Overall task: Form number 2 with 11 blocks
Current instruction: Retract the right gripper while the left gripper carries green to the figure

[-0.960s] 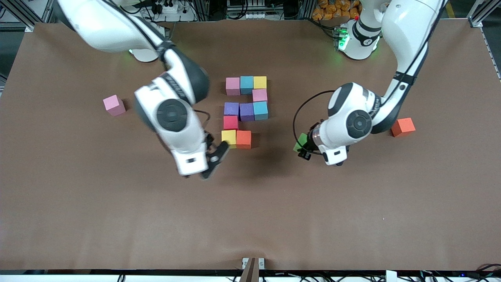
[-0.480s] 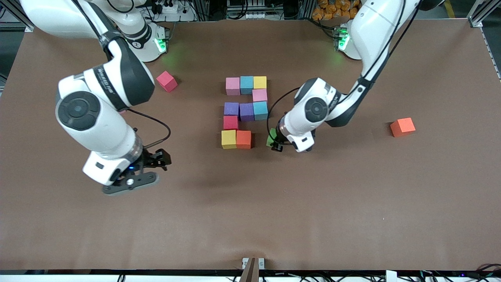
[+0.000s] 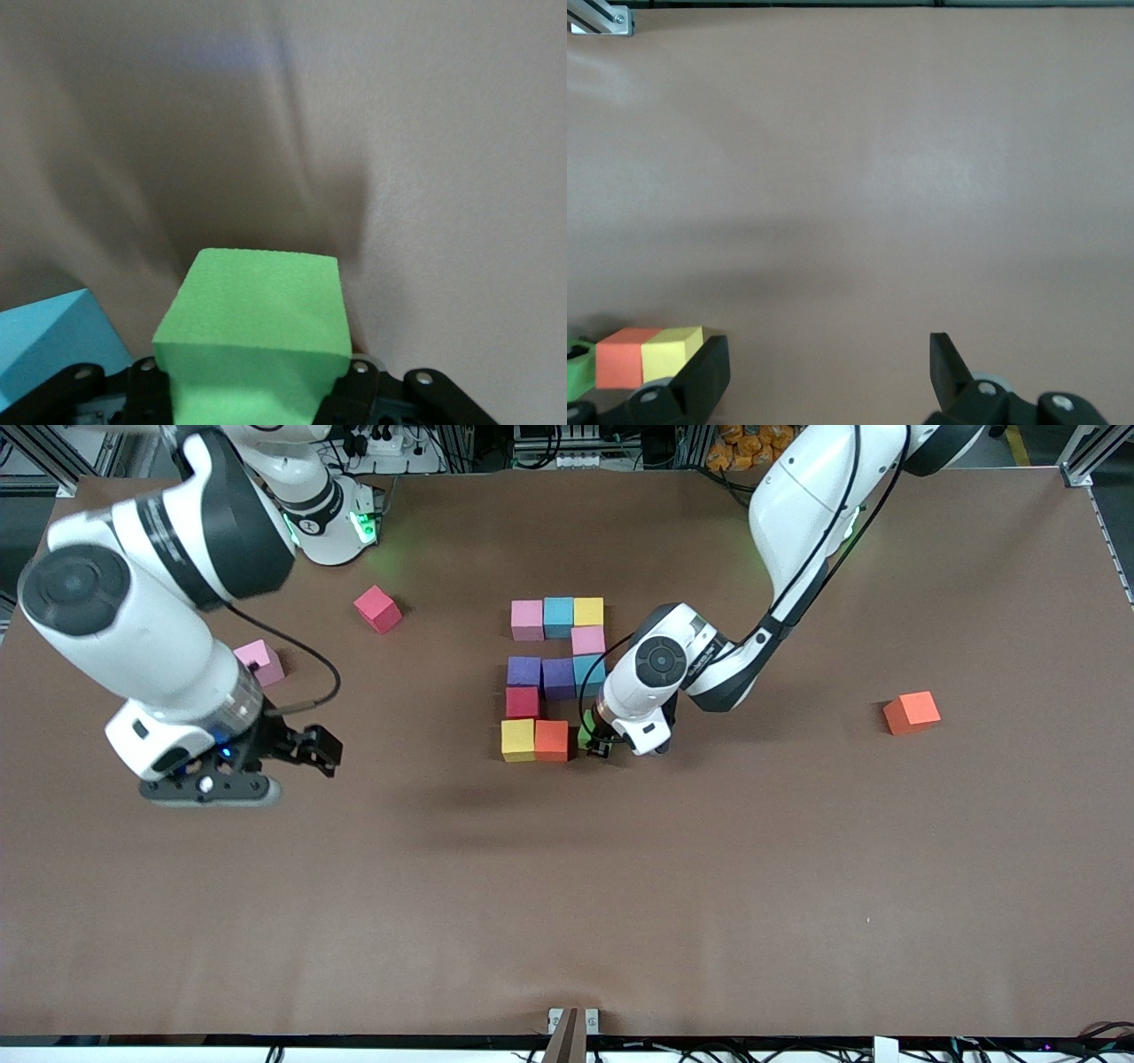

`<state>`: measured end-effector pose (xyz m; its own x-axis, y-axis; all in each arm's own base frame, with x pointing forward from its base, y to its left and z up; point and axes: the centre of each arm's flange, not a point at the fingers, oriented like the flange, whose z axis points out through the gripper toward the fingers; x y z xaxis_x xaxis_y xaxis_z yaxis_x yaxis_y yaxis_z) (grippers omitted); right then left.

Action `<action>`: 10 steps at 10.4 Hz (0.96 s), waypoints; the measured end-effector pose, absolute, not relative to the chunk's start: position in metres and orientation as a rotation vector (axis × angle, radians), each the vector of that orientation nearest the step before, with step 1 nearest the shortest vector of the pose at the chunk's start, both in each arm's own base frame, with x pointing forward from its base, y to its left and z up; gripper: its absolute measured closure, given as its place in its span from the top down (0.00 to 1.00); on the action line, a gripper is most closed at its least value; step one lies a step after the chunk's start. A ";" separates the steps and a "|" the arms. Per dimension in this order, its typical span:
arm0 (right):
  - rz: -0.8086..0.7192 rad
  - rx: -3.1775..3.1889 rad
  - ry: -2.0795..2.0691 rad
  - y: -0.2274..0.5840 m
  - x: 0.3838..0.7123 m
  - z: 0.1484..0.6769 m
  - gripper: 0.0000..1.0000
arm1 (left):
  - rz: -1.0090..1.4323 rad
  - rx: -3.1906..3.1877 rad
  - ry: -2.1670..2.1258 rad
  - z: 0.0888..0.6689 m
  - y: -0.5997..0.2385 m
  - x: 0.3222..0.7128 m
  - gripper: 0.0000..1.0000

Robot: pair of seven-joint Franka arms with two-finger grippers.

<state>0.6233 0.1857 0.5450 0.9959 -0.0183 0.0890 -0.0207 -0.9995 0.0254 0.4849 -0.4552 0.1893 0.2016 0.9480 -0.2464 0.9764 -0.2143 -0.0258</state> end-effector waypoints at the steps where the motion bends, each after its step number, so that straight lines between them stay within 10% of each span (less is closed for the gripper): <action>1: 0.148 3.105 -0.057 0.187 0.610 0.544 1.00 | -0.314 2.314 1.890 0.189 -0.457 0.487 0.56; 10: 0.240 3.163 -0.136 0.110 0.593 0.606 1.00 | -0.274 2.039 2.212 0.191 -0.464 0.492 0.56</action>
